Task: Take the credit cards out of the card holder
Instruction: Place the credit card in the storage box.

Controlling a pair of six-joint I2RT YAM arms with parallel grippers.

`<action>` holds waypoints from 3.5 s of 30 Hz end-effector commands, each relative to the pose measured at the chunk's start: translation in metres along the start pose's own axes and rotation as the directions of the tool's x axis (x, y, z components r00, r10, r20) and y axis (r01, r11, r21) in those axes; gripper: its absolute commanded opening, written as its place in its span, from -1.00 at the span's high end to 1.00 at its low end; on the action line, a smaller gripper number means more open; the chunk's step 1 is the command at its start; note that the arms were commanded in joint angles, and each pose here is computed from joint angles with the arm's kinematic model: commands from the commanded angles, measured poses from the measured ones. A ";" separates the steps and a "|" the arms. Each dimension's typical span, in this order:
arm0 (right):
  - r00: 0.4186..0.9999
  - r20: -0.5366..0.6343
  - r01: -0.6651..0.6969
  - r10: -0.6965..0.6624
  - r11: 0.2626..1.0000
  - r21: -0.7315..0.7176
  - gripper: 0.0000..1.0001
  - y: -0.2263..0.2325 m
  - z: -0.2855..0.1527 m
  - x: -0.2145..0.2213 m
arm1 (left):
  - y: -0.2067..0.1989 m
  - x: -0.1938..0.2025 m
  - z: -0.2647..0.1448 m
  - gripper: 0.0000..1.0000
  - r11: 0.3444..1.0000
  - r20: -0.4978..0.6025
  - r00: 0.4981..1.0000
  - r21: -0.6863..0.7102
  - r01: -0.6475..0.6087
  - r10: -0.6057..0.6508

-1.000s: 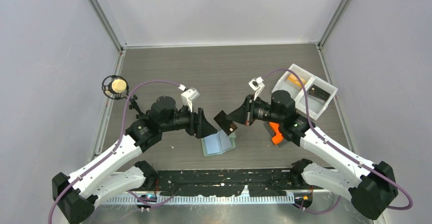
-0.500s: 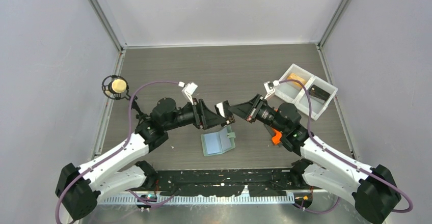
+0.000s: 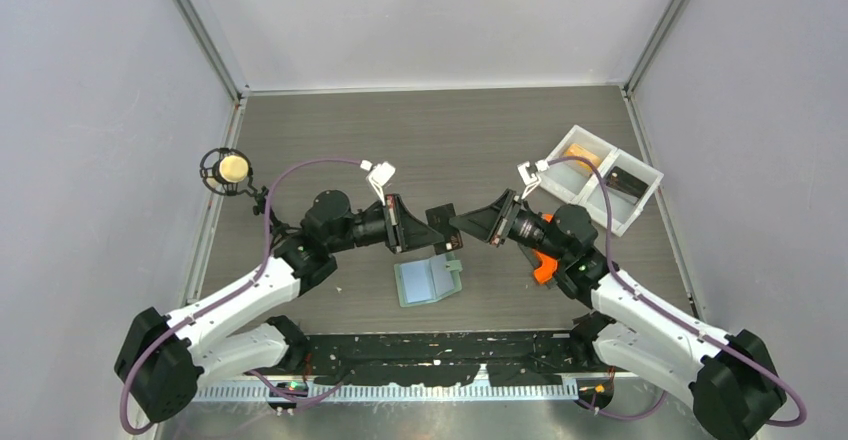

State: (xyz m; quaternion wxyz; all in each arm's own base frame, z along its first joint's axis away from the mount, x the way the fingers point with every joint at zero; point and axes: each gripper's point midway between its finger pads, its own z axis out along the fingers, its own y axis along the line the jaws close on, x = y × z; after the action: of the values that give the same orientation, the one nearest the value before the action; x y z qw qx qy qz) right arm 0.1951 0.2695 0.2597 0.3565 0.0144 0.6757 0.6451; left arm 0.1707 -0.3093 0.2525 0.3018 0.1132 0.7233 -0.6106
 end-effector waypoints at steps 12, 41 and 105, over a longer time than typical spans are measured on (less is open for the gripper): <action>0.819 -0.387 0.374 -0.425 0.905 -0.201 0.08 0.035 -0.026 0.012 | -0.024 0.047 -0.046 1.00 0.983 -0.292 0.940 0.099 -0.157 0.179; 0.776 -0.494 0.242 -0.393 0.908 -0.343 0.76 0.046 -0.010 0.047 | -0.029 0.048 -0.040 1.00 0.978 -0.333 0.925 0.153 -0.139 0.183; 0.517 0.517 -0.363 -0.682 0.372 0.854 0.90 -0.234 -0.312 -0.304 | 0.029 -0.030 -0.142 -0.99 0.635 -0.224 0.820 -0.537 -0.555 0.528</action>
State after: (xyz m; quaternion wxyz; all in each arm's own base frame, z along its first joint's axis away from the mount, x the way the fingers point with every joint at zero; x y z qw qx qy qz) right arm 0.3580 -0.1781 0.1574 0.6004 0.4346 0.6712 -0.0068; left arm 0.1583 -0.1603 0.2503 0.4494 0.2397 0.8247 -0.2459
